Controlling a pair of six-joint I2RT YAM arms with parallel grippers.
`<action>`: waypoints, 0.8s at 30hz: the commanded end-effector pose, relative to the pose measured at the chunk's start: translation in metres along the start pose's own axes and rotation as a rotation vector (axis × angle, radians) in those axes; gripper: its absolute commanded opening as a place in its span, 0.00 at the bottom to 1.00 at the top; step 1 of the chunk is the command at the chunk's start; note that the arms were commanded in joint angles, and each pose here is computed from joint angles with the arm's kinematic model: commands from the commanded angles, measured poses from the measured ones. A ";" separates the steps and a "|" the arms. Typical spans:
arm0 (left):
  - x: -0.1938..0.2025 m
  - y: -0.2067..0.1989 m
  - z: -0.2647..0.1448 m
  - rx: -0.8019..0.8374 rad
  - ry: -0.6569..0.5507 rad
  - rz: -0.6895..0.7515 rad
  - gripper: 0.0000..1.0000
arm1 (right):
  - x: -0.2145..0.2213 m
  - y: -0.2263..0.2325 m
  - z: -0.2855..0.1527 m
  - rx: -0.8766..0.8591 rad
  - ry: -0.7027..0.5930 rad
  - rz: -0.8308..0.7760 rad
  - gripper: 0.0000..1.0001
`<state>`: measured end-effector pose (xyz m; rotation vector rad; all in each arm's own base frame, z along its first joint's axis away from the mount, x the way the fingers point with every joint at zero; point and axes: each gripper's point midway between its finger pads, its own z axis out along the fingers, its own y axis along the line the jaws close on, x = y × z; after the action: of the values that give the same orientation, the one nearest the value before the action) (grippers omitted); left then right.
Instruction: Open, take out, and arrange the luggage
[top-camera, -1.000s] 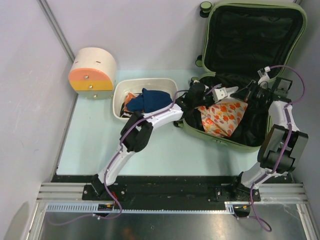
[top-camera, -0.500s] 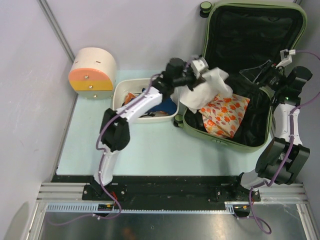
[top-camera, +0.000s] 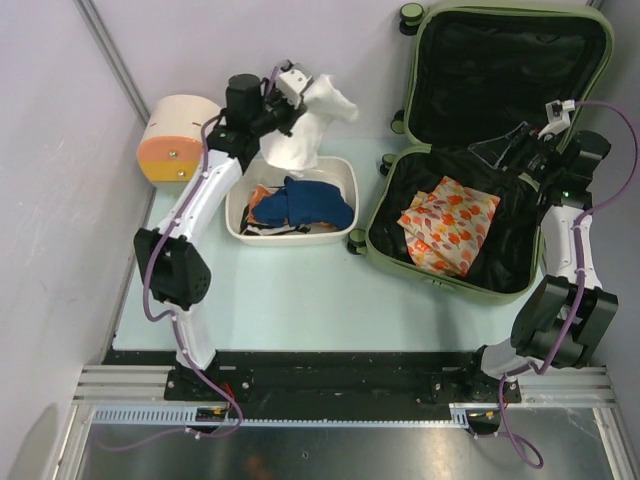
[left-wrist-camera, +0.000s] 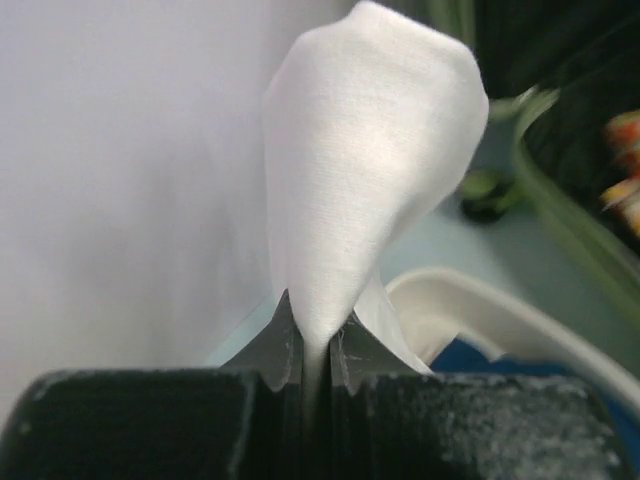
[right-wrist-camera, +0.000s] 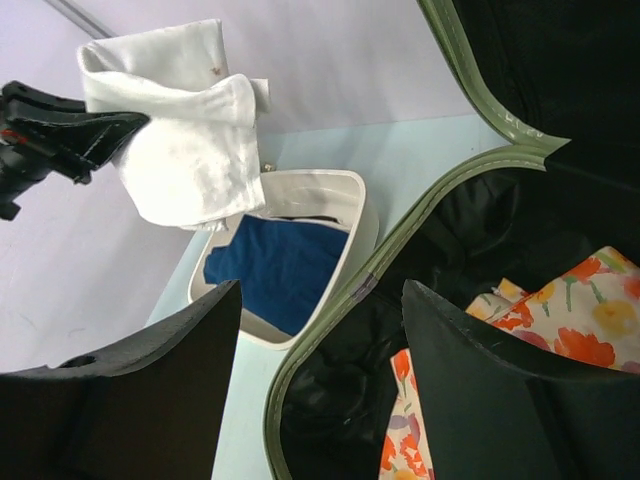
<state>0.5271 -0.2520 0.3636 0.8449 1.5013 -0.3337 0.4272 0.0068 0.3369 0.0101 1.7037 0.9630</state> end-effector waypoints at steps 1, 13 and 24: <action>0.008 0.041 -0.035 -0.098 0.051 0.242 0.00 | -0.008 0.013 0.001 -0.015 -0.006 -0.068 0.70; 0.175 -0.058 -0.019 0.122 0.387 0.399 0.00 | 0.010 0.013 0.007 -0.022 0.050 -0.061 0.70; 0.207 -0.119 -0.042 0.275 0.453 0.152 0.66 | 0.026 0.000 0.004 0.011 0.103 -0.081 0.70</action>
<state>0.4578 -0.2373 0.1188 1.3592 1.8104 -0.1099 0.4203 0.0227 0.3092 -0.0449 1.8009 0.9546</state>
